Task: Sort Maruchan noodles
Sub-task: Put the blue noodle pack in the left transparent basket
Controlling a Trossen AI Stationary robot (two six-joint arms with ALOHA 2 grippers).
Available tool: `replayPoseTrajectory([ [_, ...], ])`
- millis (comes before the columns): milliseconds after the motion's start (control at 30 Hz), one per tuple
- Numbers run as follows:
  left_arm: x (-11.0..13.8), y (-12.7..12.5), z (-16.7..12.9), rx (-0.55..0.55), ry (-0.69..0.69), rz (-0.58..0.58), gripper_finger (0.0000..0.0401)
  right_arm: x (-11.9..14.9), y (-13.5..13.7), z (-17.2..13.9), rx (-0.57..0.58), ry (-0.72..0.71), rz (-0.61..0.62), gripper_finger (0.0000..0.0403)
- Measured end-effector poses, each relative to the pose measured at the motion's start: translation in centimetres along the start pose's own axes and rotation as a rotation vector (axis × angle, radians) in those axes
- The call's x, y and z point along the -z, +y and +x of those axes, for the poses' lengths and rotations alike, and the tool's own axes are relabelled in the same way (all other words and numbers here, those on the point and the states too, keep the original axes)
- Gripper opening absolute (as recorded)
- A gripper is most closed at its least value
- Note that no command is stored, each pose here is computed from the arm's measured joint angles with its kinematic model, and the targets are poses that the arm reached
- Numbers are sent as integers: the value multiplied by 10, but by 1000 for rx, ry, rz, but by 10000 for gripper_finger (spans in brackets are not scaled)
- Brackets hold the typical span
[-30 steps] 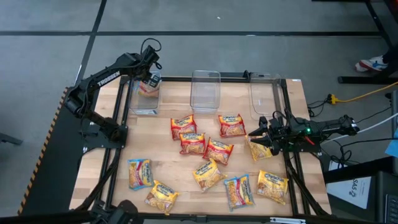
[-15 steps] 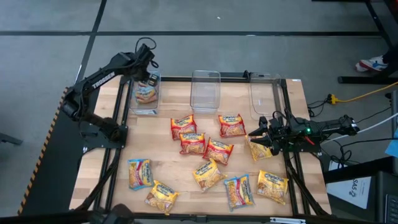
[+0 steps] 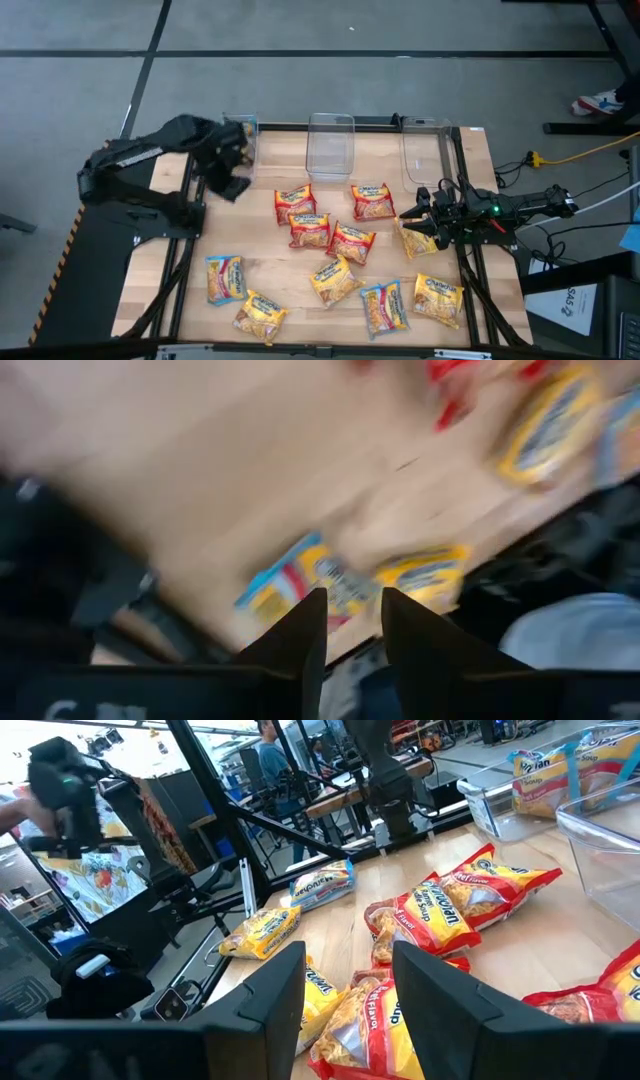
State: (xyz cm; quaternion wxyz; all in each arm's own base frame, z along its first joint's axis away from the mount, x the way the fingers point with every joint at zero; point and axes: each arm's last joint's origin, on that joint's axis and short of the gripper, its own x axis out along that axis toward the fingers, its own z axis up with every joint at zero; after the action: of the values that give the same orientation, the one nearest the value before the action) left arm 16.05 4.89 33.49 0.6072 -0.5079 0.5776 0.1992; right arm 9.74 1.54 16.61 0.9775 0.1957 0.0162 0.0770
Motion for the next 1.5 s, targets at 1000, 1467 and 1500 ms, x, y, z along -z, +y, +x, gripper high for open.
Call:
replayPoseTrajectory([
  [1000, 148, -85, 132, -432, -92, 58, 92, 0, 0, 0, 0, 0, 0, 156],
  [1467, 156, -94, 220, -690, 270, 223, 92, 0, 0, 0, 8, -4, 67, 156],
  [1500, 156, -94, 226, -696, 285, 222, 92, 0, 0, 0, 8, -4, 73, 156],
])
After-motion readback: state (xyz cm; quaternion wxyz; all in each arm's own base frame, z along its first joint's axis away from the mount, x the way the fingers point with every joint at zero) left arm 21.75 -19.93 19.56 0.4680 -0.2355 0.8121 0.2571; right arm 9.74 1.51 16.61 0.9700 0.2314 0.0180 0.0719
